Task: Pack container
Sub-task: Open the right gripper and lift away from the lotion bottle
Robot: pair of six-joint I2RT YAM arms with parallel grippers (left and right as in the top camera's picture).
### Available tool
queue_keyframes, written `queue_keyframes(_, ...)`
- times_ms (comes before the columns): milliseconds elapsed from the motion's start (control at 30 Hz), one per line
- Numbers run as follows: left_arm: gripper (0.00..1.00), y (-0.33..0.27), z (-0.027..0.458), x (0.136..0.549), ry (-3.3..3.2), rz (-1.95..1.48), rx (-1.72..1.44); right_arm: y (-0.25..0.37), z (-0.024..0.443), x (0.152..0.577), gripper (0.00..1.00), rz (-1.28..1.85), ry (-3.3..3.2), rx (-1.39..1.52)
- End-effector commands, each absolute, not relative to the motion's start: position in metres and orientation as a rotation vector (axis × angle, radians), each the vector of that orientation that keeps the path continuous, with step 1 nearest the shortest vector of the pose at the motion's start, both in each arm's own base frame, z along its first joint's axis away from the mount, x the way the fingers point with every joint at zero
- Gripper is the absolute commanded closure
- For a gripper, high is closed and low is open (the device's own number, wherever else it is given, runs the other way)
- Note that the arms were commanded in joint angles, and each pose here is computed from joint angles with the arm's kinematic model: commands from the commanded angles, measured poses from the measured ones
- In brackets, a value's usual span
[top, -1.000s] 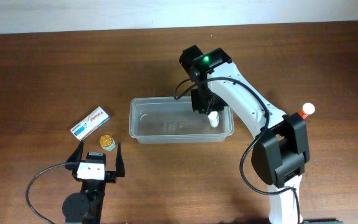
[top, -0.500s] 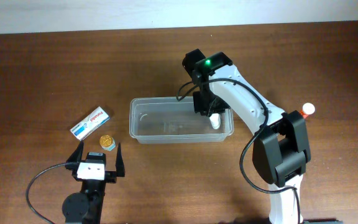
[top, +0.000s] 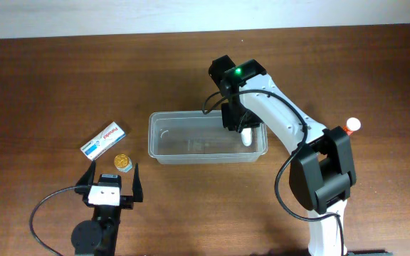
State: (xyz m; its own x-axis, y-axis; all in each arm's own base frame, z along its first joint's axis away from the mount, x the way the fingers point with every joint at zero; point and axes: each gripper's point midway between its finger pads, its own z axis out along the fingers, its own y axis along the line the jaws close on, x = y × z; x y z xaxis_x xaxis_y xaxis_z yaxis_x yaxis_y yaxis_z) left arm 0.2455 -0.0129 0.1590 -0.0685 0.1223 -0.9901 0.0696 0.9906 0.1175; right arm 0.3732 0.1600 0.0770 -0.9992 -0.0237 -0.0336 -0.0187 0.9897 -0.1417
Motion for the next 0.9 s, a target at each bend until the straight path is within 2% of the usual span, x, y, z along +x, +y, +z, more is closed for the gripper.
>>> queue_keyframes(0,0.01,-0.012,0.157,0.246,1.641,0.059,0.157,0.155,0.091,0.377,0.6,-0.229,3.053,-0.016)
queue_keyframes(467,0.0,-0.012,0.157,0.246,1.641,0.059,0.157,0.145,0.095,0.373,0.47,-0.25,3.079,0.01)
queue_keyframes(867,0.01,-0.012,0.157,0.246,1.641,0.059,0.157,0.147,0.149,0.39,0.35,-0.179,2.993,0.041)
